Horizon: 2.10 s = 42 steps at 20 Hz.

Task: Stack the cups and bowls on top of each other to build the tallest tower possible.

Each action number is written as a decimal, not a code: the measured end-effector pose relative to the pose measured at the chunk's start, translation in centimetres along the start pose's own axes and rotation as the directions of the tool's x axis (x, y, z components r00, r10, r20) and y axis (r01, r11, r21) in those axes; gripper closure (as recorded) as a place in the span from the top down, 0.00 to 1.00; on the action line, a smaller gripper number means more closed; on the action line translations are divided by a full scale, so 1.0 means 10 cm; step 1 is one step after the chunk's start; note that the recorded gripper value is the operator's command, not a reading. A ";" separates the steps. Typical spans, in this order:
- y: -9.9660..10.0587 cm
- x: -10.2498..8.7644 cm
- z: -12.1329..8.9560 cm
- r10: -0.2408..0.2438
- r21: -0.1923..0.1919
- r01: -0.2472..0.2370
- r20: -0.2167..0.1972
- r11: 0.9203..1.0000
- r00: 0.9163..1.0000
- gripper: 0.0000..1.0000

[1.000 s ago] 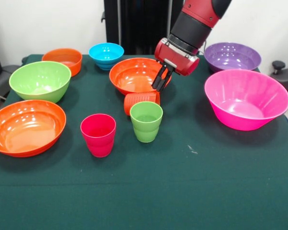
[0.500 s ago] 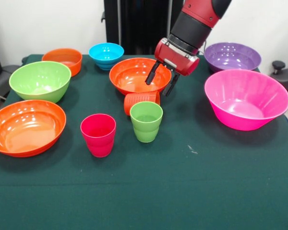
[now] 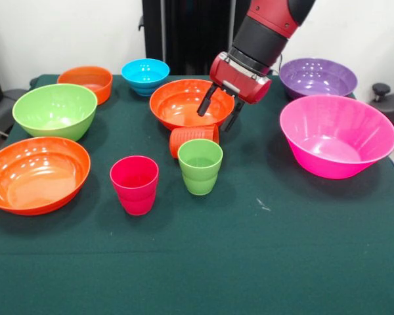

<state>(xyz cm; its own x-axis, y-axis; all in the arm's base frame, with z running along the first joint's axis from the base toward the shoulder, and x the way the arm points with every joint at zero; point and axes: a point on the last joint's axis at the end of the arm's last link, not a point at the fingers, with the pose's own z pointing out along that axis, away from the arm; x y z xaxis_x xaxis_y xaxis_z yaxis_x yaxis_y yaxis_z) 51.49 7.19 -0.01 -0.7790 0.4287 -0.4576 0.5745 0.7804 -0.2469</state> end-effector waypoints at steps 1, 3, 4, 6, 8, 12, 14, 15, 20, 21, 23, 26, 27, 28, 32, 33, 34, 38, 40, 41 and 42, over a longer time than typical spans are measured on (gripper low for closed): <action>-0.01 0.00 0.00 0.001 0.001 -0.001 0.000 1.000 1.000 1.00; -0.02 -0.02 0.02 0.006 0.003 -0.006 -0.002 1.000 1.000 1.00; -0.03 -0.02 0.02 0.007 0.004 -0.007 -0.002 1.000 1.000 1.00; -0.06 -0.04 0.04 0.014 0.008 -0.014 -0.004 1.000 1.000 1.00; -0.07 -0.05 0.05 0.017 0.009 -0.017 -0.005 1.000 1.000 1.00; -0.10 -0.07 0.07 0.024 0.013 -0.023 -0.007 1.000 1.000 1.00; -0.11 -0.08 0.08 0.027 0.015 -0.027 -0.008 1.000 1.000 1.00; -0.13 -0.09 0.09 0.029 0.016 -0.029 -0.008 0.999 1.000 1.00; -0.15 -0.08 0.12 0.030 0.023 -0.030 -0.013 0.999 0.999 1.00; -0.15 -0.08 0.12 0.030 0.023 -0.029 -0.013 0.999 0.999 1.00; -0.15 -0.08 0.12 0.030 0.023 -0.030 -0.013 0.999 0.999 1.00; -0.15 -0.08 0.12 0.030 0.023 -0.029 -0.013 0.999 0.999 1.00; -0.15 -0.08 0.12 0.030 0.023 -0.029 -0.013 0.999 0.999 1.00; -0.15 -0.08 0.12 0.030 0.023 -0.030 -0.013 0.999 0.999 1.00; -0.17 -0.09 0.13 0.033 0.024 -0.033 -0.013 0.999 0.999 1.00; -0.17 -0.09 0.14 0.034 0.025 -0.034 -0.012 0.999 0.999 1.00; -0.17 -0.10 0.14 0.035 0.024 -0.035 -0.011 0.999 0.999 1.00; -0.21 -0.14 0.18 0.048 0.025 -0.048 -0.004 0.999 0.999 1.00; -0.23 -0.16 0.21 0.054 0.027 -0.054 -0.002 0.998 0.999 1.00; -0.25 -0.17 0.23 0.056 0.029 -0.056 0.000 0.998 0.998 1.00; -0.26 -0.17 0.24 0.058 0.031 -0.058 0.000 0.998 0.998 1.00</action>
<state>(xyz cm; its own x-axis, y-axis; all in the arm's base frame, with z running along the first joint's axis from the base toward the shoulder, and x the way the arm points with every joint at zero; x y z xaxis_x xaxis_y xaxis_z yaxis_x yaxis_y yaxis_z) 51.90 3.35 -0.65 -0.7444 0.4730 -0.4713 0.6262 0.7397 -0.2465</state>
